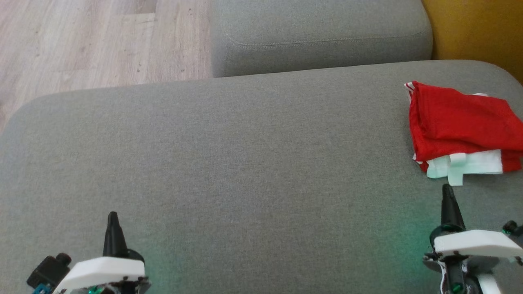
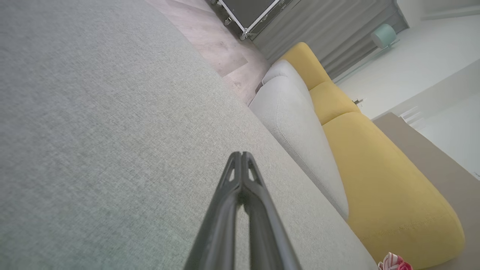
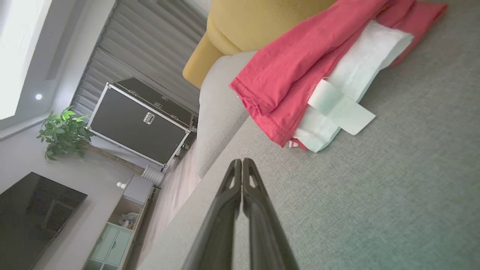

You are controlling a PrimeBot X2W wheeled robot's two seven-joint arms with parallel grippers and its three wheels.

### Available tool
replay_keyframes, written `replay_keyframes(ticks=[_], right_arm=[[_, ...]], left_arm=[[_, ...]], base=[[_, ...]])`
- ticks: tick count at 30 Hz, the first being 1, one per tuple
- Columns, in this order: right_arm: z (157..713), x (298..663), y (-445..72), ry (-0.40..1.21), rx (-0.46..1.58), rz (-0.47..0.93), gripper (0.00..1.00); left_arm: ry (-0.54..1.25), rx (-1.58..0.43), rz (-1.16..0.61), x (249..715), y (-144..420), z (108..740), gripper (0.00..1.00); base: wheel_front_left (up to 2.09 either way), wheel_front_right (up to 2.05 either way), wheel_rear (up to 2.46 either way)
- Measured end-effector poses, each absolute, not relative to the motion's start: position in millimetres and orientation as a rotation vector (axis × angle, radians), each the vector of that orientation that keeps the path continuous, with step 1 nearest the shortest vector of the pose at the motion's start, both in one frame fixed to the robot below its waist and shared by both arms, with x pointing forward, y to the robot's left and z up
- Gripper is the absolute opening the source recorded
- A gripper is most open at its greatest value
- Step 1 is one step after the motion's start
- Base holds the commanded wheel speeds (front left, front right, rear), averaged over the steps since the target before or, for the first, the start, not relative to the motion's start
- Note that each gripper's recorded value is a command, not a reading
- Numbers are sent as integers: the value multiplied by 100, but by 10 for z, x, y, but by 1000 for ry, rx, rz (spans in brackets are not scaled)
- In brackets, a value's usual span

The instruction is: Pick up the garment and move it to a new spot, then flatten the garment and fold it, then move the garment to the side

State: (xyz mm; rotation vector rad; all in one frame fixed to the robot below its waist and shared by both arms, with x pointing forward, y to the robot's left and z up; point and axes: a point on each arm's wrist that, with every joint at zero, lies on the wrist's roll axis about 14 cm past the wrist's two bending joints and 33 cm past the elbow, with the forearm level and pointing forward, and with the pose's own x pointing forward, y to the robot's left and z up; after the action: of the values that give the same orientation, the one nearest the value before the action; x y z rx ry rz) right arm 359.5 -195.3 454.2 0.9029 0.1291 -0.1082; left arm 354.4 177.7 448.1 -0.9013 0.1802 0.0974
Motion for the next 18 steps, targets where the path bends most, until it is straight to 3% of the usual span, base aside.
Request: replay_keyframes(ticks=[18], right_arm=[[4584, 3638, -1995, 117, 1101, -124, 0]], left_arm=[[167, -1101, 99, 3603, 1799, 4540, 0]], base=[[0, 0, 0]])
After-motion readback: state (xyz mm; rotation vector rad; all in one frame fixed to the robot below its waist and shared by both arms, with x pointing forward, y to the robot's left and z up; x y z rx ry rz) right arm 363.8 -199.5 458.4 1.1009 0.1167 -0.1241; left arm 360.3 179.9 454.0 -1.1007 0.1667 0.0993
